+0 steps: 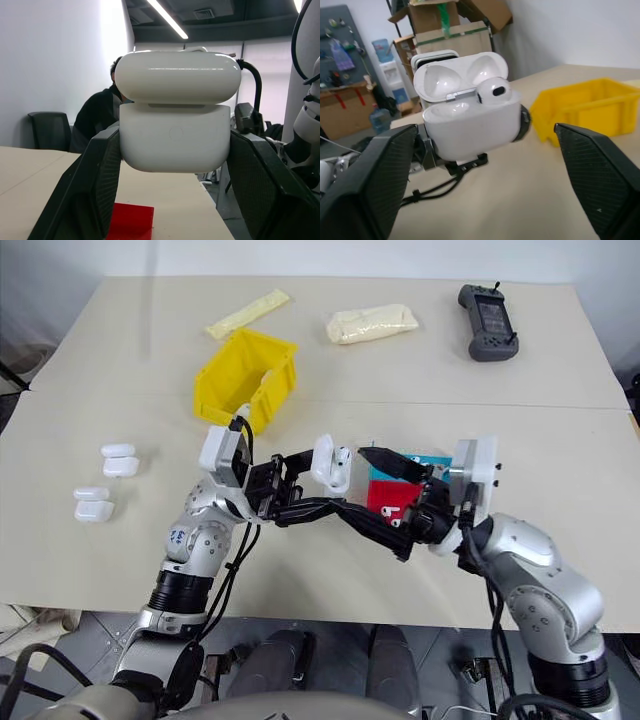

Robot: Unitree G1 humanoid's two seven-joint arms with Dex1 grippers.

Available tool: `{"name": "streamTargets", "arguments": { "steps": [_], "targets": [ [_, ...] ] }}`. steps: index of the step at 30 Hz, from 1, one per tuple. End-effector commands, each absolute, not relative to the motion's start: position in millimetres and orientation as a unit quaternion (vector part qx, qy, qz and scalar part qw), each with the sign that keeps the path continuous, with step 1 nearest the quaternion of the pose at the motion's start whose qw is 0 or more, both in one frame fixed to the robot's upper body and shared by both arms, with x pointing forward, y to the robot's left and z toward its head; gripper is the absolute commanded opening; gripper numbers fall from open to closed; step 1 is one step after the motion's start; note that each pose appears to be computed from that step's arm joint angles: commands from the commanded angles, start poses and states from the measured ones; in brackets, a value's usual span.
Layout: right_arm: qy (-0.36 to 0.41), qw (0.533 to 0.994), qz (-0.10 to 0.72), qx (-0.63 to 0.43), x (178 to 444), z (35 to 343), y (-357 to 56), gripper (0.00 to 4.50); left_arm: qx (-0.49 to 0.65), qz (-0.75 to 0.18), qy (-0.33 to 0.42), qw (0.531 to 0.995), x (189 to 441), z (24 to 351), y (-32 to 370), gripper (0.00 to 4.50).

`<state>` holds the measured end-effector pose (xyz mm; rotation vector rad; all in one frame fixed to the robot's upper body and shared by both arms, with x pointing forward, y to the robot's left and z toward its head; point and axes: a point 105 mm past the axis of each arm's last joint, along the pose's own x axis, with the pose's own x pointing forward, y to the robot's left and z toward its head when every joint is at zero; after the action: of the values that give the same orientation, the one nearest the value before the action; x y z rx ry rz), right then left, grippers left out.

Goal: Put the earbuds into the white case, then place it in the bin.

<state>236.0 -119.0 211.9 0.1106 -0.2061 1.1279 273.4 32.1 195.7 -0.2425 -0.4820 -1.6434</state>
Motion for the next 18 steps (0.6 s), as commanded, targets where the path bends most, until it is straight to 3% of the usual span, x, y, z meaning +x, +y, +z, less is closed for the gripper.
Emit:
{"name": "streamTargets", "arguments": {
  "steps": [1,11,18],
  "targets": [
    [-0.084,0.869,0.487,-0.017,234.9,208.8,-159.7,4.45,-0.089,-0.715,-0.230,0.654,275.3,195.5,39.0,2.78],
    [-0.006,0.926,0.329,-0.184,217.5,168.4,-278.3,4.45,-0.070,-0.693,-0.224,0.682,278.4,175.1,49.9,2.78],
    [0.008,0.932,0.298,-0.206,219.0,162.2,-303.3,4.45,-0.065,-0.679,-0.226,0.696,277.1,170.9,53.4,2.78]
  ]
}}
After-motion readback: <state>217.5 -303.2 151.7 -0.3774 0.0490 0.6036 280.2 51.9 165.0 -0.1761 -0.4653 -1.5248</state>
